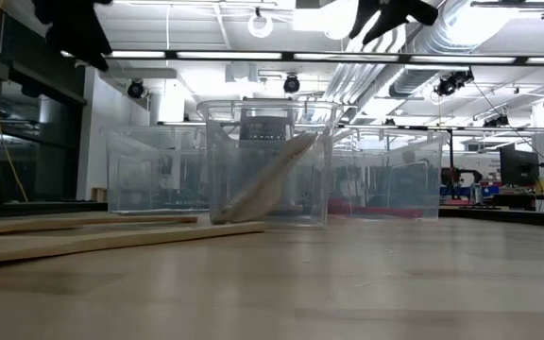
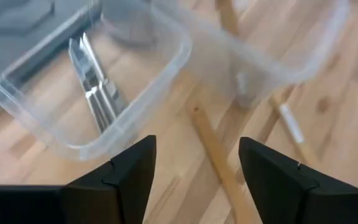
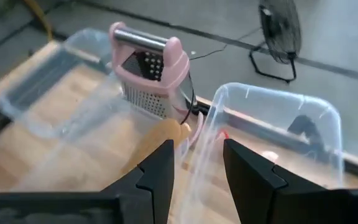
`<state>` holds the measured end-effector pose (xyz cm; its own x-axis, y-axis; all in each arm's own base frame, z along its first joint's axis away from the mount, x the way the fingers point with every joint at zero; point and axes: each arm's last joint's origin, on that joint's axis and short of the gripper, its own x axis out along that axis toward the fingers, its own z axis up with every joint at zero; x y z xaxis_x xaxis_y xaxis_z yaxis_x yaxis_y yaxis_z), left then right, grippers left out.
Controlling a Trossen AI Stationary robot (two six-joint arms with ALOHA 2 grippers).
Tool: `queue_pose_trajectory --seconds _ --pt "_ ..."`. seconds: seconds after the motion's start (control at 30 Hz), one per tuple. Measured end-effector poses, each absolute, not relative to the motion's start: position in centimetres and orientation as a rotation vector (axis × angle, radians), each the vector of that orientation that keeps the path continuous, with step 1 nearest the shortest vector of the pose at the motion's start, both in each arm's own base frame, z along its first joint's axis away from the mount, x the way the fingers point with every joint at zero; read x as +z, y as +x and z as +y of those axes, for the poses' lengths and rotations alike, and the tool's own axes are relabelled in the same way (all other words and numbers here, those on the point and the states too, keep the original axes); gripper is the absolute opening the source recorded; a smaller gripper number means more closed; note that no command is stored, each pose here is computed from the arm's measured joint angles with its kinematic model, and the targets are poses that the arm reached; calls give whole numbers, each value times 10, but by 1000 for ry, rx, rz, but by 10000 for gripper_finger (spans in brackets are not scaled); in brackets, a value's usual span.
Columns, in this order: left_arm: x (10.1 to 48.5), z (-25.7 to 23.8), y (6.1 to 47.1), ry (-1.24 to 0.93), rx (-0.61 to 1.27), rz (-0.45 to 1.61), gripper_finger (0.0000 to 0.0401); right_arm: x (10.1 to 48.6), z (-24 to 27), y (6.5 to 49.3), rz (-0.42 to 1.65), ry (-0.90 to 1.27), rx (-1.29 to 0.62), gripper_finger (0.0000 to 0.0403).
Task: Pick & Place Kitchen Items
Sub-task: Put the brown serving spoon into the middle transparent bin
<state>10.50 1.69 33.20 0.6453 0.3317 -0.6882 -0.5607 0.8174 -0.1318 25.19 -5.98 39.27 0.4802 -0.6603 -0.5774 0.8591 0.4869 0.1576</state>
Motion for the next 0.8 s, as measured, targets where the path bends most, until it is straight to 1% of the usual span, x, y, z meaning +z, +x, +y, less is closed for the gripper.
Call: queue_pose_trajectory --seconds 0.1,0.23,0.33,0.43,0.6,0.8 --pt "322 19 129 -373 550 798 229 399 -70 236 545 413 -916 131" --pt "306 21 155 -430 592 908 229 402 -82 219 616 342 -893 131" --pt "292 21 173 -491 621 999 229 390 -91 211 636 327 -817 131" --pt "278 21 187 -565 655 1086 229 371 -99 199 595 349 -725 131" --pt "257 18 204 -703 705 1217 229 350 -101 177 571 361 -692 131" --pt "238 -7 218 -676 657 1351 229 342 -105 159 562 333 -680 131"
